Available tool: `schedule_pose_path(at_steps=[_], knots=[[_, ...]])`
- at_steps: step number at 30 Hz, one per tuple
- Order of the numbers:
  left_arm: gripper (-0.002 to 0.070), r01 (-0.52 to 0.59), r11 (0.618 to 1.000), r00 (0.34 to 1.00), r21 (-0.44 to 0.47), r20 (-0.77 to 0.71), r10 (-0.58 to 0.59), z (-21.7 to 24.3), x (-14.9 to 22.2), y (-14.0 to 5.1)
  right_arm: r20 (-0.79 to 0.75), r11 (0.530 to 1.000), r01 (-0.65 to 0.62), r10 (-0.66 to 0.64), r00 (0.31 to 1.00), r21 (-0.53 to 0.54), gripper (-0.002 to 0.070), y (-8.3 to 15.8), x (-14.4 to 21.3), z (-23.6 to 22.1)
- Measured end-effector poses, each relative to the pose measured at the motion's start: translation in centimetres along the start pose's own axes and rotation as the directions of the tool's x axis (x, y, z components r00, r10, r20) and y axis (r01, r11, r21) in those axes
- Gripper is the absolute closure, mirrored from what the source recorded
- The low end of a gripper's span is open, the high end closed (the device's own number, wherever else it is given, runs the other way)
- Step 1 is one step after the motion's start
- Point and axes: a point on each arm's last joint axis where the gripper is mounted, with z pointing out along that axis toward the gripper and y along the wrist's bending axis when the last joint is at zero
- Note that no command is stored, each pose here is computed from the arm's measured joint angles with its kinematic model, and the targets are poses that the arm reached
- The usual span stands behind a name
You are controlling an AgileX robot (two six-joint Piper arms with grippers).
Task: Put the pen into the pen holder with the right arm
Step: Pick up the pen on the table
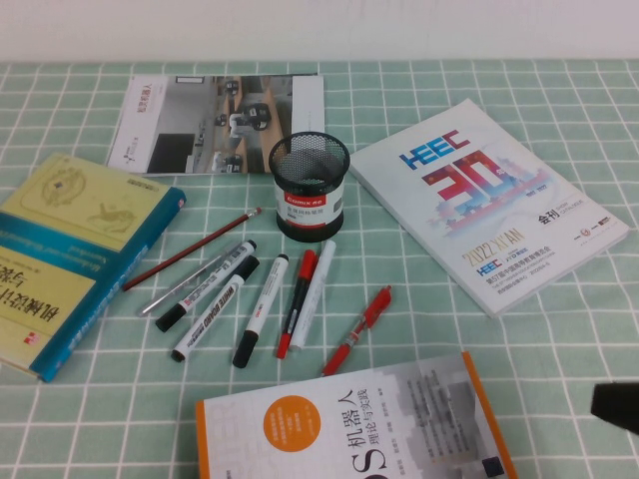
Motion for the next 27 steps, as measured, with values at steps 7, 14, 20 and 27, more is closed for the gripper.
schedule_pose_path(at_steps=[7, 14, 20, 27], knots=[[0.0681, 0.000, 1.000, 1.000, 0.000, 0.000, 0.000, 0.0, 0.0, 0.0, -0.173, 0.999, 0.016, -0.007, 0.985, 0.051, 0.0696, 1.0, -5.8, 2.7], [0.0681, 0.000, 1.000, 1.000, 0.000, 0.000, 0.000, 0.0, 0.0, 0.0, -0.287, 0.990, 0.096, -0.063, 0.956, 0.101, 0.0696, 3.9, -9.3, 8.1], [0.0681, 0.000, 1.000, 1.000, 0.000, 0.000, 0.000, 0.0, 0.0, 0.0, -0.372, 0.975, 0.193, -0.139, 0.918, 0.113, 0.0696, 7.7, -10.4, 13.7], [0.0681, 0.000, 1.000, 1.000, 0.000, 0.000, 0.000, 0.0, 0.0, 0.0, -0.450, 0.974, 0.162, -0.076, 0.890, 0.155, 0.0696, 10.0, -11.2, 19.4]])
